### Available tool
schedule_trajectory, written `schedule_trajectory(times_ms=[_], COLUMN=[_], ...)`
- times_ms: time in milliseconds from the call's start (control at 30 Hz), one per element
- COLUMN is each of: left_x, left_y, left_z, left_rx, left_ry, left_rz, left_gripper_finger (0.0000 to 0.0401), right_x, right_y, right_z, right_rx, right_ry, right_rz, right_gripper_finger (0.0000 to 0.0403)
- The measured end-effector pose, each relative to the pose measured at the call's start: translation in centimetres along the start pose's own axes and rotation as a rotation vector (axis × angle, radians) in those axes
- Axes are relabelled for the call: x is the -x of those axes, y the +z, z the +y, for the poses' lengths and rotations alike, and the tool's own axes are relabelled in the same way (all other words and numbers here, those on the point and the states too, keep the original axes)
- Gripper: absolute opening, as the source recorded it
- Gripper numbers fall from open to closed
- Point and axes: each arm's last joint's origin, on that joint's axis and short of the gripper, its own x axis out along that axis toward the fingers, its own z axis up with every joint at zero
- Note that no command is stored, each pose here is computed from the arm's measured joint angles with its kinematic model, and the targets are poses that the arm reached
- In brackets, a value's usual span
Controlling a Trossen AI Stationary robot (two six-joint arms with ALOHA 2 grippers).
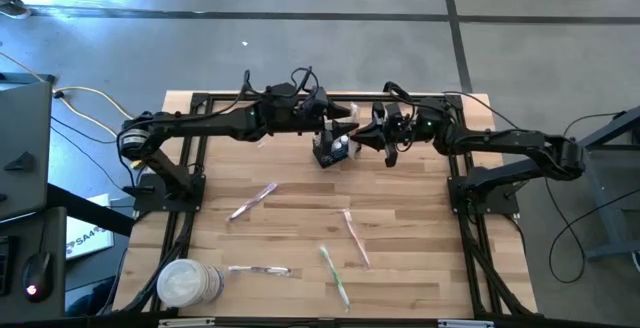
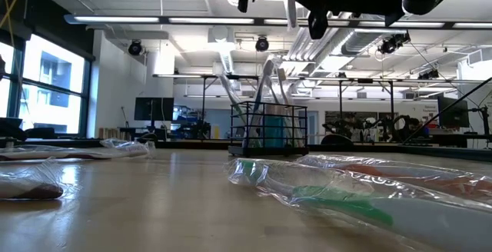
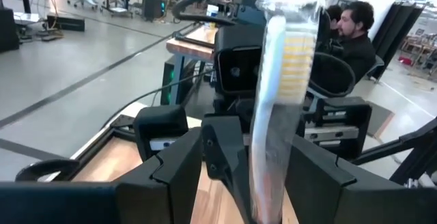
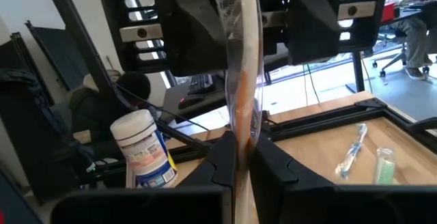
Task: Pick & Place toothbrushing station
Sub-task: Put the top orange toothbrush into the mesh organizer
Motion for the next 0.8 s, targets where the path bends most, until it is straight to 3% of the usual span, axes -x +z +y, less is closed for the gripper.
schedule_trajectory(times_ms=[200,500,800], left_x=[-0.01,0.00,0.21], left_y=[-0.09,-0.26,-0.29], left_z=[0.01,-0.10,-0.11], left_rx=[0.001,-0.050,-0.039], left_ry=[0.000,-0.035,-0.033], left_rz=[0.012,0.034,0.056], left_gripper_finger=[0.0166,0.0017,0.0010], right_x=[0.00,0.01,0.17], right_y=[-0.08,-0.42,-0.43], right_z=[-0.01,-0.09,-0.11], right_rx=[-0.003,-0.003,-0.092], right_ry=[0.003,0.007,0.047], right_rz=[0.009,0.045,0.068], right_gripper_finger=[0.0012,0.0033,0.0133])
